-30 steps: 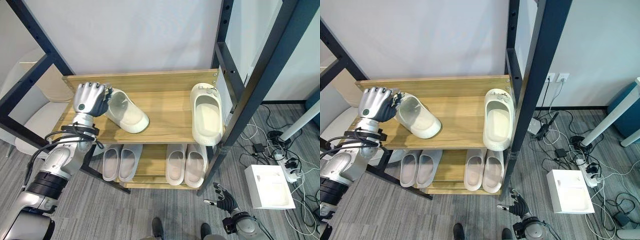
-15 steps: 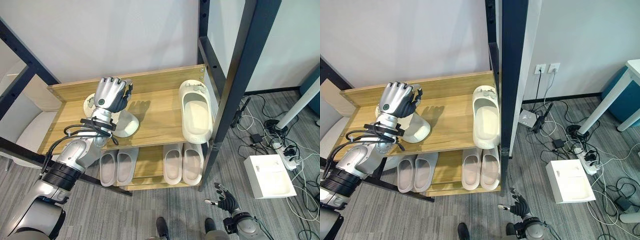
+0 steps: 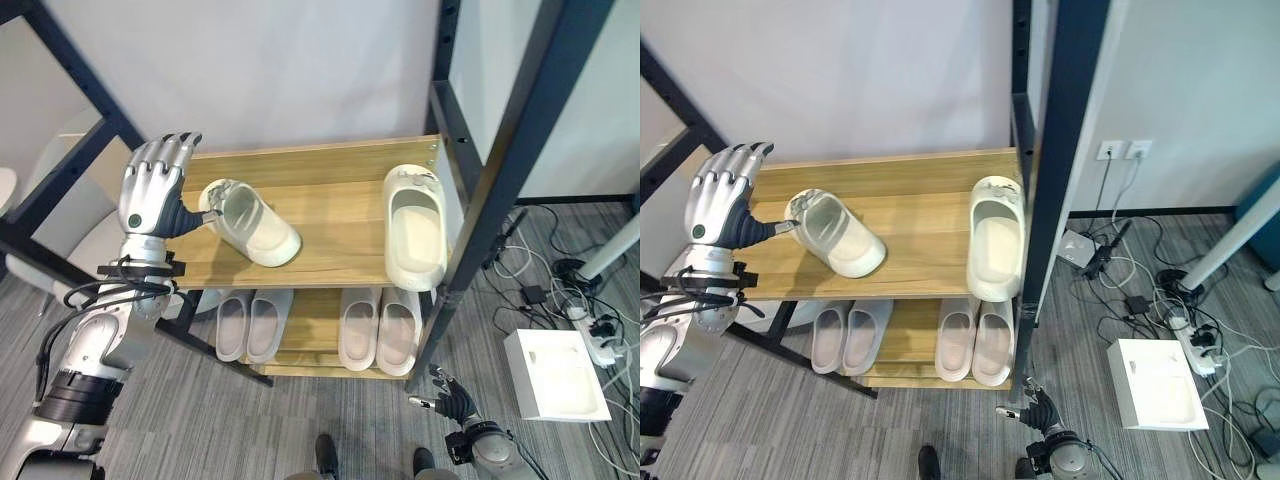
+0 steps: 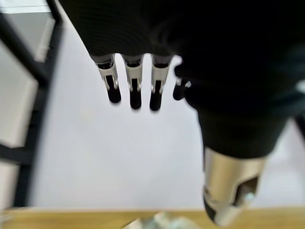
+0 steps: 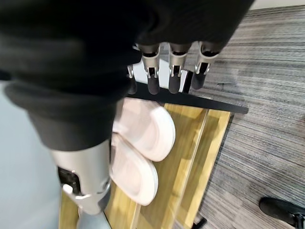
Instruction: Arrange the slippers neatly on the shoe rack.
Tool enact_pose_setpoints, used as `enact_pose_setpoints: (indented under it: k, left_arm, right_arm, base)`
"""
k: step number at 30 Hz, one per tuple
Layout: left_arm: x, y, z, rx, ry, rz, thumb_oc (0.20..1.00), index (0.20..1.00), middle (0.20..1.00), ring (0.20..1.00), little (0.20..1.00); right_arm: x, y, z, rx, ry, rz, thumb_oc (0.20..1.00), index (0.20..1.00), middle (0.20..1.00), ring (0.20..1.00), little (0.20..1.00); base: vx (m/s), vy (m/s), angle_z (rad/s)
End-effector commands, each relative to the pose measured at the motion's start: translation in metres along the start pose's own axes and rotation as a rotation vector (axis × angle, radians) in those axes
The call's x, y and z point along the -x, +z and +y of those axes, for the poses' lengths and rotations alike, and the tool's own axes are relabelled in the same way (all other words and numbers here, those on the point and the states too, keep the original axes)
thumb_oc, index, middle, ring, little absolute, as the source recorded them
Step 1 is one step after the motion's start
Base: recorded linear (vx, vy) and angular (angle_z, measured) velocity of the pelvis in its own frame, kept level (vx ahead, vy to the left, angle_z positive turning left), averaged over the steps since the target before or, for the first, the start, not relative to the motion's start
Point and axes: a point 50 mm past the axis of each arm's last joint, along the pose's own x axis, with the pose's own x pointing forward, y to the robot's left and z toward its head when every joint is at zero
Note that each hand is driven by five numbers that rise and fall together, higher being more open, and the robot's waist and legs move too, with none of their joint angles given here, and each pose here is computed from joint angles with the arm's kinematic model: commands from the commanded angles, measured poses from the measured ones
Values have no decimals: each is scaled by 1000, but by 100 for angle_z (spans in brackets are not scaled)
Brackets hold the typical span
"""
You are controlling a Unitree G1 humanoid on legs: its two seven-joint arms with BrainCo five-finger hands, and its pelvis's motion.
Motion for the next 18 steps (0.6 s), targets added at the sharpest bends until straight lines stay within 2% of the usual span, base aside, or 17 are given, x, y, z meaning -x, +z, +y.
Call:
enact_pose_setpoints:
  k: [1,11,18]
  left_arm:
    - [-18,-9,23,37,109,37,1000,1000,1000,1000,1000]
    - [-11,-17,-4,160,53,174,1000,1000,1000,1000,1000]
    - [-29,-22,-13,66,34,199,1000,1000,1000,1000,1000]
  right_arm:
    - [-6,18,15,-26,43,-69,1000,1000,1000,1000,1000]
    - [-5,16,14,-27,43,-59,1000,1000,1000,1000,1000]
    - [-3,15,12,-32,34,-64,1000,1000,1000,1000,1000]
  base:
    - [3,-34,15]
    - [7,-26,5]
    - [3,-1,-1]
